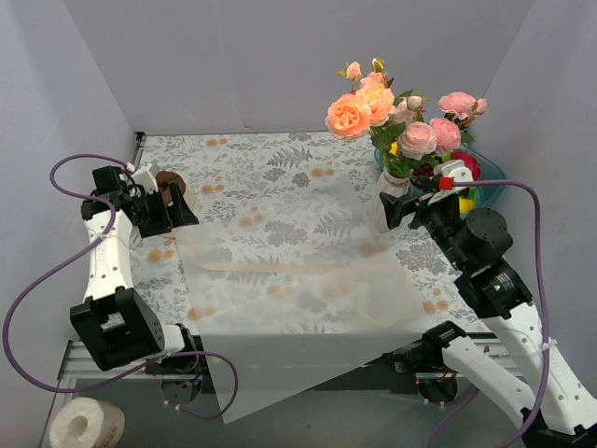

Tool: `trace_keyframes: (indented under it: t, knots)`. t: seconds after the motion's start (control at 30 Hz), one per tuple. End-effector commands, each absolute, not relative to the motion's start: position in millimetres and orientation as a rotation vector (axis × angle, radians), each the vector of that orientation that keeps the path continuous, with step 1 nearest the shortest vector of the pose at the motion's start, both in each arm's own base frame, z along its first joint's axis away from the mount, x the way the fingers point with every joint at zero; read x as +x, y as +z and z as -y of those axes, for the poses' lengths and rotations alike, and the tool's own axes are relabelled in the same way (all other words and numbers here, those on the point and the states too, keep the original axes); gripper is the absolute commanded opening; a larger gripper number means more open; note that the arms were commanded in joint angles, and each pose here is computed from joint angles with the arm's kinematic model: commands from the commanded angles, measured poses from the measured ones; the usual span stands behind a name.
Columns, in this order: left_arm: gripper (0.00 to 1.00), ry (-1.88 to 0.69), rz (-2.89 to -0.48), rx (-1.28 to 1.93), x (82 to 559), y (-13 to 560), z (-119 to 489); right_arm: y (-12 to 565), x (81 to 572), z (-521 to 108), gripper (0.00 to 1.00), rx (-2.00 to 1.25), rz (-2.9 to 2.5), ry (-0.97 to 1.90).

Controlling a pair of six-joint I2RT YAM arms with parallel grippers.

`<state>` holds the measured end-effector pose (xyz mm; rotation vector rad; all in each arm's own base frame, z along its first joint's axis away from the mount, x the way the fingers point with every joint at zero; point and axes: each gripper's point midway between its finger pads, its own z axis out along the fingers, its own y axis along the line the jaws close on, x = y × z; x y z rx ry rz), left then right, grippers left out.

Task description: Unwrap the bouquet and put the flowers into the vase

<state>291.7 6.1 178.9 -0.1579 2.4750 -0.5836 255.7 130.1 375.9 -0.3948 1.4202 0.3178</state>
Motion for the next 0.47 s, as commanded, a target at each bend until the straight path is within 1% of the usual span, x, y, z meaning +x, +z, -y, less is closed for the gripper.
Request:
trace_keyframes:
  t: [0.0, 0.17, 0.43]
  knots:
    - [0.98, -0.607, -2.414, -0.149, 290.5, 194.6, -1.2, 313.3, 253.6, -119.8, 0.98, -0.236, -1.72, 0.346]
    - [0.98, -0.575, -2.419, -0.143, 288.4, 190.4, -4.1, 291.8, 247.7, -113.5, 0.98, -0.07, -1.899, 0.368]
    - [0.98, -0.557, -2.419, -0.162, 286.3, 190.6, -5.6, 301.8, 235.4, -104.3, 0.98, -0.068, -1.867, 0.364]
